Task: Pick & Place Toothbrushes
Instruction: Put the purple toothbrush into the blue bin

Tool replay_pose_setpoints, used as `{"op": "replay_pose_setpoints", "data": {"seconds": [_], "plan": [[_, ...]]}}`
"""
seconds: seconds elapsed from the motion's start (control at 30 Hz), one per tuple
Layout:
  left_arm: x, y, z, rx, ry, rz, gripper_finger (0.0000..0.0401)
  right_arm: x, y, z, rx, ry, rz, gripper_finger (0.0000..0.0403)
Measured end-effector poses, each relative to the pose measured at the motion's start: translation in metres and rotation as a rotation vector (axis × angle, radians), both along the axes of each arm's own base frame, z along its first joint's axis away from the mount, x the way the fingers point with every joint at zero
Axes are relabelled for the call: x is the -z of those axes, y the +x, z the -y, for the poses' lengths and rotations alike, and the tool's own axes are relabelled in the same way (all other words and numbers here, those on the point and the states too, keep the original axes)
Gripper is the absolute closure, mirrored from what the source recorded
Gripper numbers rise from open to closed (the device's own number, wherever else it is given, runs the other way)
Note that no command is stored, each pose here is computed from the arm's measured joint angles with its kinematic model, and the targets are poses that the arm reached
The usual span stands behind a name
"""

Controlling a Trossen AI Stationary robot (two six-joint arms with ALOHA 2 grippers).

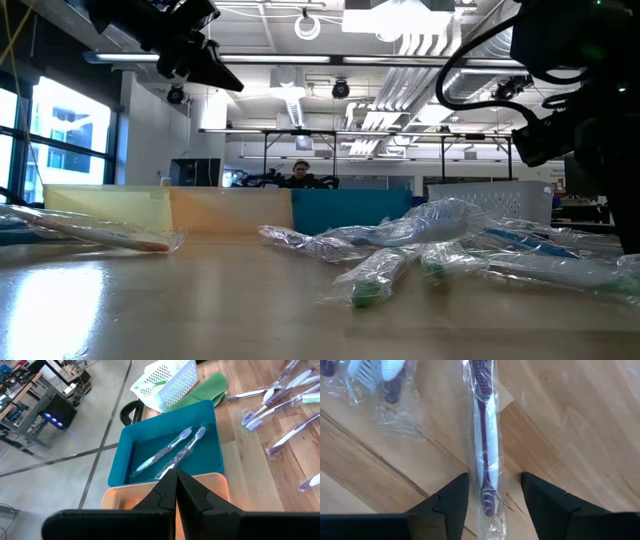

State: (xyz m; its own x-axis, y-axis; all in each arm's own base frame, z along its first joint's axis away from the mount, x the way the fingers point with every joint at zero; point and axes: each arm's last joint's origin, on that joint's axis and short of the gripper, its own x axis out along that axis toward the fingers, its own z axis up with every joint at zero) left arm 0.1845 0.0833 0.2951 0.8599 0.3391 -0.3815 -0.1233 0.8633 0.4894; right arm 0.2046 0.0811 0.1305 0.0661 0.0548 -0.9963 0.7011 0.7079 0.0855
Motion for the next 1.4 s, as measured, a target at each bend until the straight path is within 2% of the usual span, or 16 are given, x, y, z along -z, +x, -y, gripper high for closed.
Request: {"op": "replay_pose_setpoints", "data": {"seconds": [0.1,0.37,0.5,0.8,1.07,1.2,1.4], "plan": [[0.000,0.000,0.000,0.000,0.000,0.000,0.0395,0.000,0.000,0.000,0.000,-0.001,-0.003,0.0253],[0.000,0.000,0.000,-0.001,0.000,0.000,0.0395,0.001,-0.002,0.001,-0.008,-0.004,-0.017,0.0357],[0.000,0.000,0.000,-0.001,0.000,0.000,0.0395,0.000,0.001,-0.001,-0.009,0.020,0.002,0.0381],[0.002,-0.001,0.000,-0.001,-0.009,-0.020,0.0395,-0.008,-0.001,0.000,-0.051,0.041,0.057,0.0391],[0.002,-0.001,0.000,-0.001,-0.009,-0.020,0.0395,-0.029,-0.012,0.007,0.025,-0.017,0.108,0.0393],[0.002,-0.001,0.000,-0.001,-0.009,-0.020,0.0395,-0.042,-0.012,0.009,0.051,-0.051,0.205,0.0393],[0.001,0.000,0.000,-0.001,-0.006,-0.012,0.0395,-0.072,0.004,0.015,0.068,-0.160,0.378,0.0393]]}}
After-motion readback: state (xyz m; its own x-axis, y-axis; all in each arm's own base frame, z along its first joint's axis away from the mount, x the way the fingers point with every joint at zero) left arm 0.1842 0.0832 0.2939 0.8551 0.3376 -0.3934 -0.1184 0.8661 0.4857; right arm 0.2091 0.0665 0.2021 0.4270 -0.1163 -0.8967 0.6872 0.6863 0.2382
